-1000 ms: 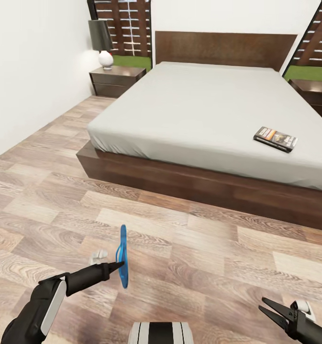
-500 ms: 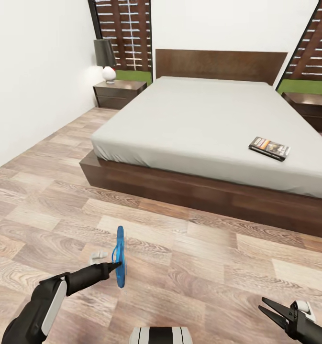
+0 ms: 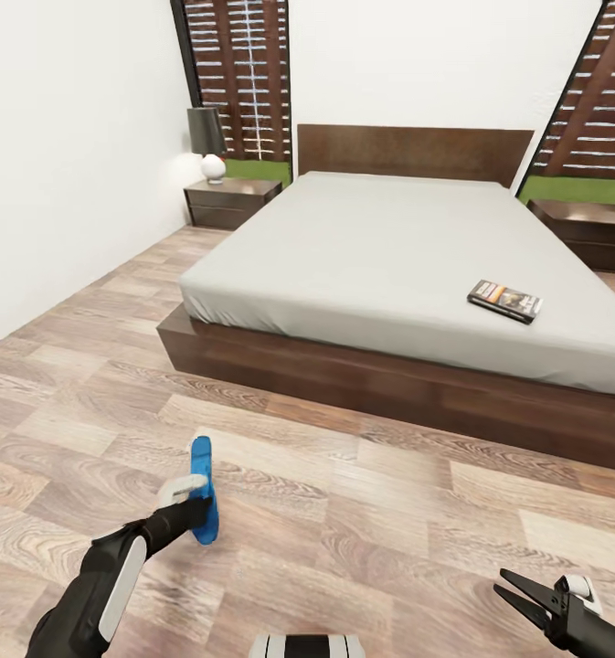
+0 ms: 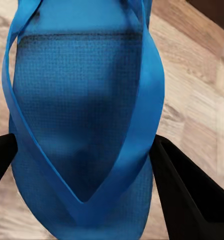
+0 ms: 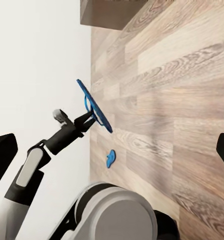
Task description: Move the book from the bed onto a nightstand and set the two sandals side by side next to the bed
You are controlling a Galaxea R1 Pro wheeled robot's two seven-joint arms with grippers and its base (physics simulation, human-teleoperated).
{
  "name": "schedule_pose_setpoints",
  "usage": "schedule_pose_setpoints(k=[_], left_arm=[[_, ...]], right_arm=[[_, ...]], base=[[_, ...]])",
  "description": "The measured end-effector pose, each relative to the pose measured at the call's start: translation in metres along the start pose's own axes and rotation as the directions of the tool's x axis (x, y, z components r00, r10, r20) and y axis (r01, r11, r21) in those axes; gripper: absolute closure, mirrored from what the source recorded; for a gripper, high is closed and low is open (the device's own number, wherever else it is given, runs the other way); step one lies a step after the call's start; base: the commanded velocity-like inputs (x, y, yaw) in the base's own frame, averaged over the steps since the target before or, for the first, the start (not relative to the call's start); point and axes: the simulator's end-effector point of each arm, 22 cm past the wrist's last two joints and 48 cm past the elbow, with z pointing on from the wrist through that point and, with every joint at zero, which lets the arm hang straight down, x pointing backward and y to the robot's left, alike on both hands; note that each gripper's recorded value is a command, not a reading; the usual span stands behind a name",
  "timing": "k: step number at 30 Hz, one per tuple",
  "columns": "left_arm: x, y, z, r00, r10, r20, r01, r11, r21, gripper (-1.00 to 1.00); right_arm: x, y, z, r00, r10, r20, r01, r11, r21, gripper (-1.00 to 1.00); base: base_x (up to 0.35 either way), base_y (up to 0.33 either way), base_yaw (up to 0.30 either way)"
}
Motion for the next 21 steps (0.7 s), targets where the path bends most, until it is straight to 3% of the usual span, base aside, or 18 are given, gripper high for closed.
schedule_pose_setpoints(k=[1, 2, 4, 7, 21], left_arm=[[-0.002, -0.018, -0.002, 1.0, 0.0, 0.003, 0.0, 0.997, 0.08, 1.0], [-0.004, -0.024, -0.004, 1.0, 0.007, 0.006, -0.007, 0.994, 0.108, 1.0], [-0.007, -0.047, -0.012, 1.0, 0.013, 0.011, -0.015, 0.975, 0.224, 1.0], [-0.013, -0.064, -0.023, 0.999, 0.026, 0.021, -0.032, 0.949, 0.313, 1.0], [-0.034, -0.081, -0.045, 0.997, 0.043, 0.07, -0.065, 0.93, 0.361, 1.0]], right_arm=[[-0.001, 0.002, 0.0, 1.0, -0.003, 0.002, 0.003, 1.0, -0.003, -1.0], [-0.001, 0.003, 0.0, 1.0, -0.006, 0.003, 0.006, 1.0, -0.005, -1.0], [-0.002, 0.006, -0.001, 1.0, -0.012, 0.005, 0.012, 1.0, -0.01, -1.0], [-0.004, 0.01, -0.001, 1.0, -0.022, 0.009, 0.022, 1.0, -0.017, -1.0], [-0.012, 0.032, -0.006, 0.997, -0.066, 0.033, 0.068, 0.996, -0.049, -1.0]], base=[[0.0, 0.0, 0.0], [0.0, 0.0, 0.0], [0.0, 0.0, 0.0], [0.0, 0.0, 0.0], [0.0, 0.0, 0.0]])
